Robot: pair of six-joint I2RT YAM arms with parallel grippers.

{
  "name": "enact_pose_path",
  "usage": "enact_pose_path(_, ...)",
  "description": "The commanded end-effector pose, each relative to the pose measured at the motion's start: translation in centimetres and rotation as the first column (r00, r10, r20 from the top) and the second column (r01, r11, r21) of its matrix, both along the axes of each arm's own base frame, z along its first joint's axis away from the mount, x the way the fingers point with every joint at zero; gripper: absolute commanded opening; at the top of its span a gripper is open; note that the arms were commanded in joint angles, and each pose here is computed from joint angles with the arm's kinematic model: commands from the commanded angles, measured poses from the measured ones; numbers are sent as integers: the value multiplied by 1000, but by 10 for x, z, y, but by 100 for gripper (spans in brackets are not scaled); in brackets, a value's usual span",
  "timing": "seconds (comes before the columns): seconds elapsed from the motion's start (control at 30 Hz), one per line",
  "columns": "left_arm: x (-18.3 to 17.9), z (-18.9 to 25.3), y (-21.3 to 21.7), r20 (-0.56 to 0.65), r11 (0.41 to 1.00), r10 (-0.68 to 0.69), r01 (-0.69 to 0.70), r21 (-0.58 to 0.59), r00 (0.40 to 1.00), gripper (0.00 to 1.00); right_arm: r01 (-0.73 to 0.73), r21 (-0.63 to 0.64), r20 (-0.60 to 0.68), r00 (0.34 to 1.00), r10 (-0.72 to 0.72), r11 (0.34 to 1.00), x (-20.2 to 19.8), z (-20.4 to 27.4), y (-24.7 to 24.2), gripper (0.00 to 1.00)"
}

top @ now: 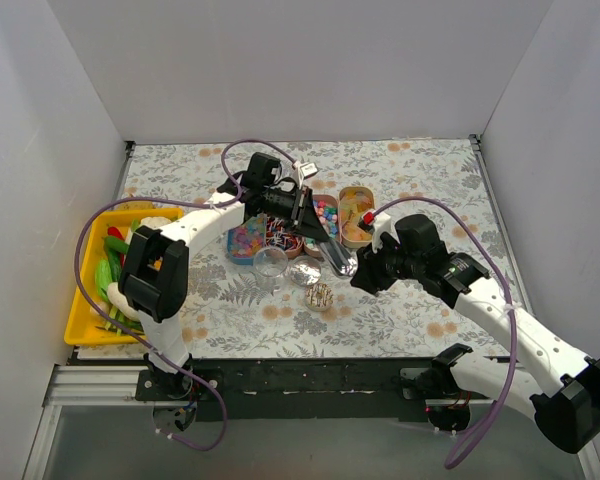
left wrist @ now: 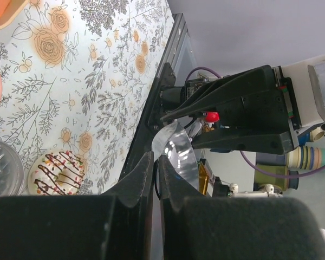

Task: Pack the candies
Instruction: Pick up the spatula from the center of the board.

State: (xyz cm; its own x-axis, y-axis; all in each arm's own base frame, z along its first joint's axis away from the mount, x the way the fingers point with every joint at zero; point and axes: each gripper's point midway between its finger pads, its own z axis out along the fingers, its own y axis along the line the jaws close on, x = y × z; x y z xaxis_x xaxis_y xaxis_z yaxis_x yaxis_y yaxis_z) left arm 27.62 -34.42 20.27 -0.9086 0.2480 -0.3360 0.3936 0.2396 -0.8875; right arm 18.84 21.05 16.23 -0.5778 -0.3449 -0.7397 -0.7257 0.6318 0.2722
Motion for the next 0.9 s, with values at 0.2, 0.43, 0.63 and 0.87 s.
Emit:
enact_pose_path(0.2, 10, 31, 1, -3, 994, 10, -10, -105, 1000, 0, 23, 78, 42, 999, -26, 997, 1, 15, 4, 38)
enact_pose_path(0.43, 11, 21, 3, 27, 994, 14, -11, -105, 1000, 0, 74, 110, 105, 991, -85, 991, 7, 35, -2, 32)
enact_pose_path(0.63, 12, 20, 1, 29, 992, 14, -10, -127, 999, 0, 57, 98, 53, 997, -62, 994, 0, 29, 0, 41)
enact_pose_path(0.87, 13, 24, 1, 29, 988, 13, -8, -153, 1000, 0, 74, 101, 47, 996, -79, 992, -1, 24, -3, 38)
